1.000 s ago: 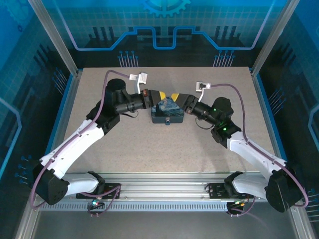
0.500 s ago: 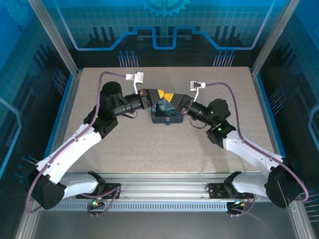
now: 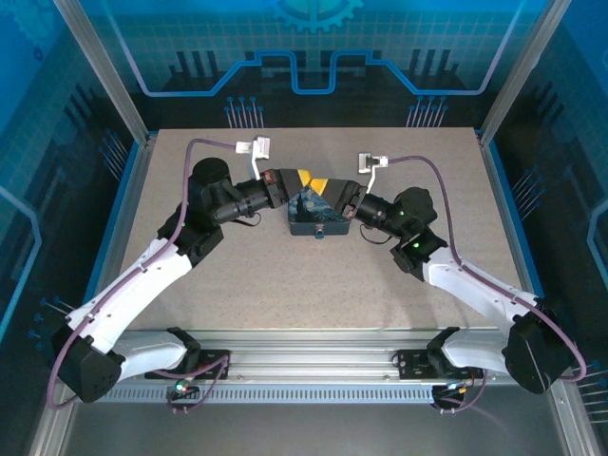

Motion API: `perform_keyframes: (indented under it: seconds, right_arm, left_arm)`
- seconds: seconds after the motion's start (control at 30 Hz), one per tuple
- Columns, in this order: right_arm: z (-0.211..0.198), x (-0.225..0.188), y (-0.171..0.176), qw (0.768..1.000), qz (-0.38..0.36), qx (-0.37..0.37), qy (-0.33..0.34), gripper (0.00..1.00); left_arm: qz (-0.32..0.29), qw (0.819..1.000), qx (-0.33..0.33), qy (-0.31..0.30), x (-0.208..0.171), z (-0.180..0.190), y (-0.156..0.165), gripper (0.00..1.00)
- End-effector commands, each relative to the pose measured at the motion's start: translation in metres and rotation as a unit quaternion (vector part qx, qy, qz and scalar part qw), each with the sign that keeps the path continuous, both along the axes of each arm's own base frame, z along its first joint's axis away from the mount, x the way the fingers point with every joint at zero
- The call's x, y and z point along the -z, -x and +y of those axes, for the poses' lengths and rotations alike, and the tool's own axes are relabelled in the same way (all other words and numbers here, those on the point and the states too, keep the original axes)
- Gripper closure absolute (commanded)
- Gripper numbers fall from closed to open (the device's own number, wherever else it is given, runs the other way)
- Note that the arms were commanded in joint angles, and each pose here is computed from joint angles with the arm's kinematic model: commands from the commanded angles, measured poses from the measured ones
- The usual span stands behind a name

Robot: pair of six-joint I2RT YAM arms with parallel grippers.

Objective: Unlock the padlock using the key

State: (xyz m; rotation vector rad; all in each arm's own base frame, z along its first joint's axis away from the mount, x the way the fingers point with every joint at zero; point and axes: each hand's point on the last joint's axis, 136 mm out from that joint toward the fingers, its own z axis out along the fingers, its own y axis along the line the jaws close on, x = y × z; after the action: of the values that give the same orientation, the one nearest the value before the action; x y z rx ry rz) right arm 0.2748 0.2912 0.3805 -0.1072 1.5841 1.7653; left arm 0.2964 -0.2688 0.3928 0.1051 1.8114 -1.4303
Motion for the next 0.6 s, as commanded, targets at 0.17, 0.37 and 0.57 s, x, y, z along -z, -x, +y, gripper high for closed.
perform_keyframes:
  seconds: [0.17, 0.37, 0.57]
  right_arm:
    - [0.005, -0.025, 0.008, 0.999, -0.035, -0.02, -0.018, 0.73]
    - [0.006, -0.024, 0.003, 0.999, -0.03, -0.018, -0.019, 0.76]
    - [0.005, -0.02, -0.002, 0.999, -0.022, -0.013, -0.021, 0.92]
  left_arm:
    - [-0.023, 1.0, -0.007, 0.018, -0.014, 0.0, 0.0, 1.0]
    - [-0.021, 0.999, 0.001, 0.025, -0.016, -0.002, 0.001, 1.0]
    - [-0.024, 0.999, 0.001, 0.027, -0.018, -0.001, 0.003, 1.0]
